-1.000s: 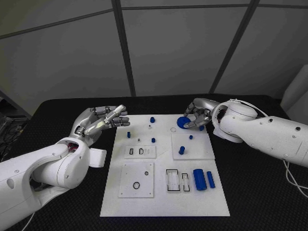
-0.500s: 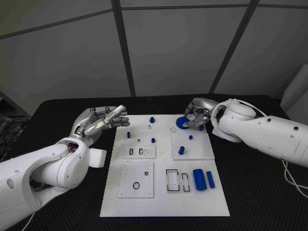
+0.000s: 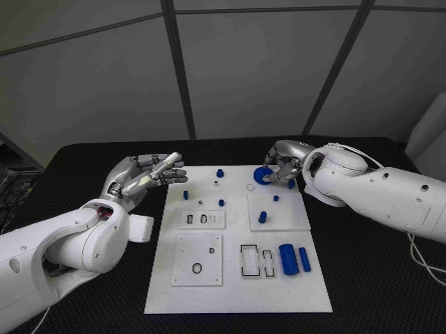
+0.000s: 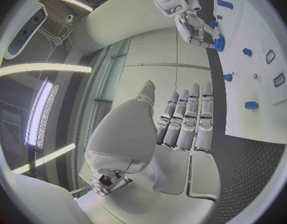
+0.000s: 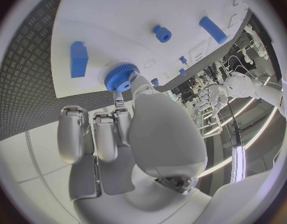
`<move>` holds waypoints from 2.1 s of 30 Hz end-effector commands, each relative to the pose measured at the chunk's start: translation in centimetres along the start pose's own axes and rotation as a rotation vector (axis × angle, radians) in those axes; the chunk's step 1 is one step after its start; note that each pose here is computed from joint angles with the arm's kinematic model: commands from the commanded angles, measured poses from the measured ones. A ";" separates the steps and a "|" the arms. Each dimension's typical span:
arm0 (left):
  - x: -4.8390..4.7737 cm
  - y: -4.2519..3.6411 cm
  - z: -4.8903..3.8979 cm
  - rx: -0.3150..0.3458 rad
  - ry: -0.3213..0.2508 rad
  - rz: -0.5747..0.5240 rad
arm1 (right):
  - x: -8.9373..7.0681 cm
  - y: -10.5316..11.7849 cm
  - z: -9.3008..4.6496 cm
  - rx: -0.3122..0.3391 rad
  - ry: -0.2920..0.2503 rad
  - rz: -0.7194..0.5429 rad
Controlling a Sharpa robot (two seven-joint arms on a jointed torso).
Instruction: Assemble the parts on the task board
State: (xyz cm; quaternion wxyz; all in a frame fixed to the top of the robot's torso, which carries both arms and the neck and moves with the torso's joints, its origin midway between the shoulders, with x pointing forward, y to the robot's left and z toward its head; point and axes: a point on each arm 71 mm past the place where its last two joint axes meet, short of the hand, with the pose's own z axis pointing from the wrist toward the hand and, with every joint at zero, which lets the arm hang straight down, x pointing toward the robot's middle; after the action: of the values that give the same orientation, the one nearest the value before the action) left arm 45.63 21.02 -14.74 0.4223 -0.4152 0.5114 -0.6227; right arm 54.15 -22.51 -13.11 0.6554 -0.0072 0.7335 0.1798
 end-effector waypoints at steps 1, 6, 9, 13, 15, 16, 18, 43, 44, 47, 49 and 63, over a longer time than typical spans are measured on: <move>0.17 -0.10 0.05 0.005 0.017 -0.001 | -0.4 0.4 0.0 -0.030 -0.044 -0.038; 0.20 -0.08 0.05 0.003 0.018 -0.002 | -0.4 0.6 -0.1 -0.035 -0.039 -0.054; 0.20 -0.07 0.06 0.003 0.019 -0.002 | -0.4 0.9 -0.2 -0.047 -0.048 -0.053; 0.15 -0.04 0.08 0.002 0.018 -0.002 | -0.7 2.2 -0.5 -0.096 -0.093 -0.054; 0.11 -0.02 0.10 0.001 0.017 -0.001 | -0.8 2.9 -0.8 -0.124 -0.116 -0.058; 0.08 0.00 0.11 0.001 0.017 -0.001 | -0.9 3.4 -0.9 -0.140 -0.128 -0.061; 0.03 0.02 0.13 0.000 0.016 -0.001 | -0.9 4.3 -1.2 -0.168 -0.148 -0.069; -0.08 0.06 0.21 0.002 0.011 0.001 | 0.9 11.6 1.0 -0.288 -0.170 -0.105; -0.08 0.06 0.21 0.002 0.011 0.001 | 1.0 11.6 1.0 -0.288 -0.168 -0.106; -0.04 0.06 0.21 0.002 0.012 0.001 | 1.4 11.9 1.4 -0.286 -0.153 -0.111; -0.02 0.05 0.21 0.002 0.012 0.001 | 1.6 12.1 1.5 -0.286 -0.144 -0.114; 0.08 0.04 0.22 0.002 0.014 0.000 | 3.2 12.2 2.2 -0.267 -0.061 -0.151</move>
State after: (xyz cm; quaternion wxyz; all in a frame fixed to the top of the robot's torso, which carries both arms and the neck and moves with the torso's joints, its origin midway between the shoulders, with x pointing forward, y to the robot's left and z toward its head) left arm 45.87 21.06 -14.92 0.4207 -0.4171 0.5137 -0.6206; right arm 52.79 -9.80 -13.14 0.6911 -0.1348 0.6699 0.2353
